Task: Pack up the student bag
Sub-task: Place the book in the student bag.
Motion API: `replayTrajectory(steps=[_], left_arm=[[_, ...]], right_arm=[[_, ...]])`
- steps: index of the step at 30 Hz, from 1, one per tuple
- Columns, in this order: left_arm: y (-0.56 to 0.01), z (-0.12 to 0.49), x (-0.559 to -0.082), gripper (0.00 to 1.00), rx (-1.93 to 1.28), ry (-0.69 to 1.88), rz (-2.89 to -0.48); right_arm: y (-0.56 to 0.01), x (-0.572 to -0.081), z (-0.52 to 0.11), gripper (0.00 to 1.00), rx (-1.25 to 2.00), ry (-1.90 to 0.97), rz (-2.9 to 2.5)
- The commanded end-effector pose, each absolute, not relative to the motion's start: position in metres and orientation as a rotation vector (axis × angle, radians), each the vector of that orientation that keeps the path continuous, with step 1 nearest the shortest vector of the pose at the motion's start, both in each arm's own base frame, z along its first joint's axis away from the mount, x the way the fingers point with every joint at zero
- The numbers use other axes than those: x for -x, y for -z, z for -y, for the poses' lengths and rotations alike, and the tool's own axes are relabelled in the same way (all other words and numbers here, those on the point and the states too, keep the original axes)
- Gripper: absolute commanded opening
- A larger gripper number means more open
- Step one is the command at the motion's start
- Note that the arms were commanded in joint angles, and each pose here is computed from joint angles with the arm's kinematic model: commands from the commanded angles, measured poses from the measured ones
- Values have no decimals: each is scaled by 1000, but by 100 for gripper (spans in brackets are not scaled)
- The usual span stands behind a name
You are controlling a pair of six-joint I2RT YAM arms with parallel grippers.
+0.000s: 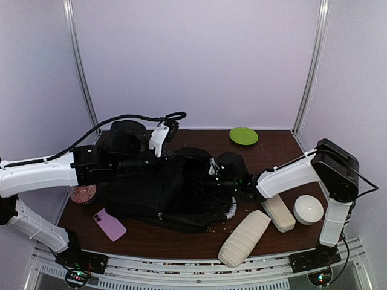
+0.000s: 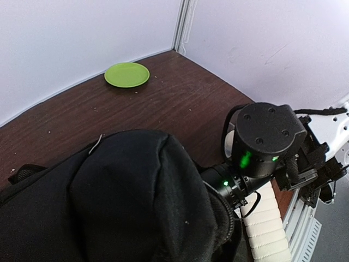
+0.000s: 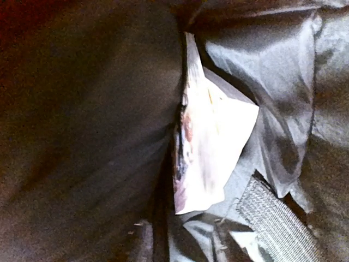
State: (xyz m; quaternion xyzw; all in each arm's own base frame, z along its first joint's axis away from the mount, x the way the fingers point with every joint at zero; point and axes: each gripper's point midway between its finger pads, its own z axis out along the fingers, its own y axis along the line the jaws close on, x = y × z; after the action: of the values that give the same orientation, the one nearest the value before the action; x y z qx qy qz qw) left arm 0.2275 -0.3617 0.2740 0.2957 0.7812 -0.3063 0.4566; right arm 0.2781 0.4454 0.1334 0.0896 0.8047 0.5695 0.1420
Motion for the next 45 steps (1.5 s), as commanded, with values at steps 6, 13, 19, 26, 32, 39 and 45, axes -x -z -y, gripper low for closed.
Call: replayTrajectory(steps=[6,13,19,26,32,39,45], left_arm=[[-339,371,-226,0,-685,861,-1720],[-342,378,-225,0,-710,879,-1702],[-341,386,-227,0,-729,887,-1689],[-339,381,-231,0,-716,846,-1696],[-337,360,-239,0,-662,751,-1706],[-328,337,-253,0,-592,661,-1728],[-320,346,-260,0,-615,656,-1749]], right_arm=[[-120,-284,-471,22,-266,-1665,-2336],[-125,-284,-495,4,-253,-1722,-2320],[-122,-276,-518,0,-224,-1749,-2344],[-135,-271,-508,21,-157,-1723,-2318],[-167,-267,-459,50,-44,-1549,-2314],[-161,-255,-378,54,113,-1135,-2370],[-174,-271,-283,59,173,-560,-2243]])
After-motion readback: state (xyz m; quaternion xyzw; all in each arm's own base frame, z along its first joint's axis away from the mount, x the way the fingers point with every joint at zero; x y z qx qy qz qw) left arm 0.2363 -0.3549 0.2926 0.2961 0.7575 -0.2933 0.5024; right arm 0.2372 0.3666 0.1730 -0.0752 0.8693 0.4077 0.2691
